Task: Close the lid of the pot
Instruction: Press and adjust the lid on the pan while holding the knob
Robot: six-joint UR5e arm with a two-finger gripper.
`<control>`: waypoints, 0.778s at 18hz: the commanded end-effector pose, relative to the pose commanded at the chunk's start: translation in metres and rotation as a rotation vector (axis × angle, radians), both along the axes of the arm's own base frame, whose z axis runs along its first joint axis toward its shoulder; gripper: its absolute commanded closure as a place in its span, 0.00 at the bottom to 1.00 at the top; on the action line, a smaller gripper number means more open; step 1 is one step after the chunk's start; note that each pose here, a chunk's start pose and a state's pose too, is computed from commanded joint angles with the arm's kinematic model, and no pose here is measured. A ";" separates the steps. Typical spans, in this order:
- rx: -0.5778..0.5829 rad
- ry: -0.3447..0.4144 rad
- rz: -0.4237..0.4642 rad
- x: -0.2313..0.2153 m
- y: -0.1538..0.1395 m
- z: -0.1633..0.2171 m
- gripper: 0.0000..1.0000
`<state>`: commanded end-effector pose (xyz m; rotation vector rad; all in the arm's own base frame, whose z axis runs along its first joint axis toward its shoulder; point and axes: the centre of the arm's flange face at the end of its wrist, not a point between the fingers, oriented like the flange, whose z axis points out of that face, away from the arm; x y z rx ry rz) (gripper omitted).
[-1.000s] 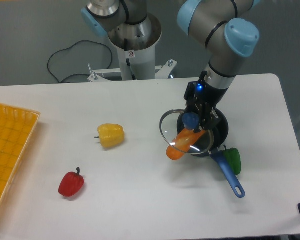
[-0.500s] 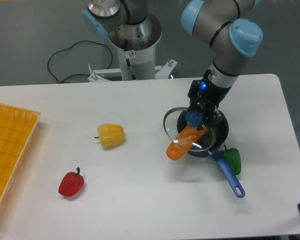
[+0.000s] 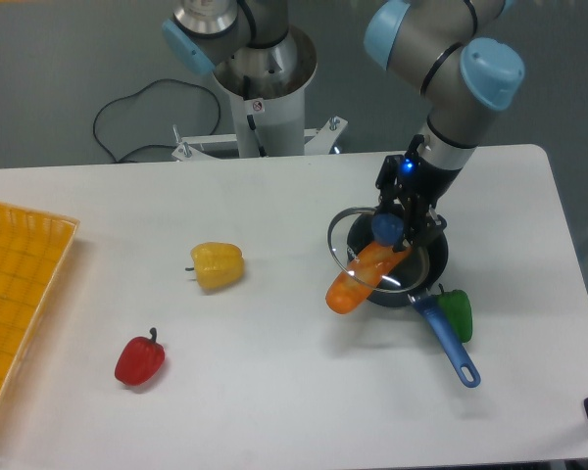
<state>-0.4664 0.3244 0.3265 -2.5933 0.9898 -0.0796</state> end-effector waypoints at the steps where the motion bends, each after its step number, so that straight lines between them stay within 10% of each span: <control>1: 0.000 -0.002 0.000 0.000 0.000 -0.001 0.41; 14: 0.010 -0.010 0.020 -0.006 -0.011 -0.003 0.41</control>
